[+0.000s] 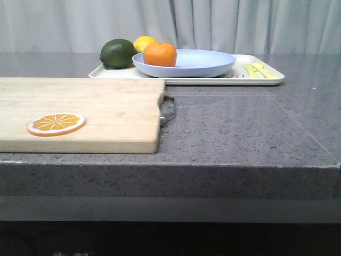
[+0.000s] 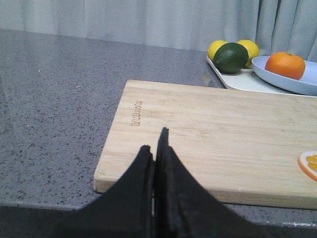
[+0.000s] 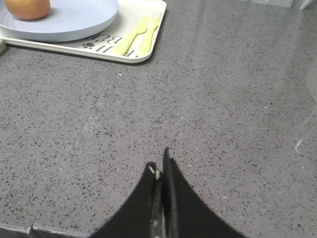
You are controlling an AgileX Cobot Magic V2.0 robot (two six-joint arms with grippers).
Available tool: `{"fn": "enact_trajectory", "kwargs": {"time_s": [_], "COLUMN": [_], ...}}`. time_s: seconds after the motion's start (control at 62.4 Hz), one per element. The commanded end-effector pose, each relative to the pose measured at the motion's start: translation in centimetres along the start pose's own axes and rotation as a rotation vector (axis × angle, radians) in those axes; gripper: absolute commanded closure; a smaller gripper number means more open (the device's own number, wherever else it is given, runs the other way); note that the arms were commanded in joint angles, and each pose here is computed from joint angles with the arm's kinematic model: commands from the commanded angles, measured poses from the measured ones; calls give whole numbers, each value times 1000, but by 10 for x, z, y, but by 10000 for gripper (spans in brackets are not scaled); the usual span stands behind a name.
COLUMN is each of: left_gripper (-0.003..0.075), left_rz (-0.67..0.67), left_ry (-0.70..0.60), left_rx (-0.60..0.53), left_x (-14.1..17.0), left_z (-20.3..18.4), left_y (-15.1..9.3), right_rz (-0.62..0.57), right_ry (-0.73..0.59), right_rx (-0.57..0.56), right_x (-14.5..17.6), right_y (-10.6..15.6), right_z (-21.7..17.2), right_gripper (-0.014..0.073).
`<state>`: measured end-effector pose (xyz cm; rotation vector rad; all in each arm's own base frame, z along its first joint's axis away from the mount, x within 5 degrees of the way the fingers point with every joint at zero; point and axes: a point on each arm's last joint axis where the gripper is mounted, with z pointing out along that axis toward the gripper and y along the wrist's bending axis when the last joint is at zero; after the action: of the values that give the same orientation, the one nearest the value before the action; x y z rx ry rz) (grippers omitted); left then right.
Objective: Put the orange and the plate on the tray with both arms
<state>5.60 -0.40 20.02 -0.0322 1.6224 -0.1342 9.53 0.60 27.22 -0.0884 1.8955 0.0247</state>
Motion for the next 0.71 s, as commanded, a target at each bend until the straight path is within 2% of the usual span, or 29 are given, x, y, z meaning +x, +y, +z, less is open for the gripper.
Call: {"fn": "enact_trajectory", "kwargs": {"time_s": [0.0,0.593,0.689], "left_gripper": [738,738,738], "left_rz": [-18,-18,-18], "left_ry": [-104,-104,-104], "left_rx": [8,8,8], "left_x": [-8,-8,-8], "left_z": [-2,-2,-2], "left_y": [-1,-1,-1], "right_rz": [-7,-7,-7], "right_ry": [-98,-99,-148], "right_rx": [10,10,14], "right_x": [-15,-15,-16], "right_y": [-1,-1,-1], "right_z": [-3,-3,-4], "right_gripper": [656,656,656]}}
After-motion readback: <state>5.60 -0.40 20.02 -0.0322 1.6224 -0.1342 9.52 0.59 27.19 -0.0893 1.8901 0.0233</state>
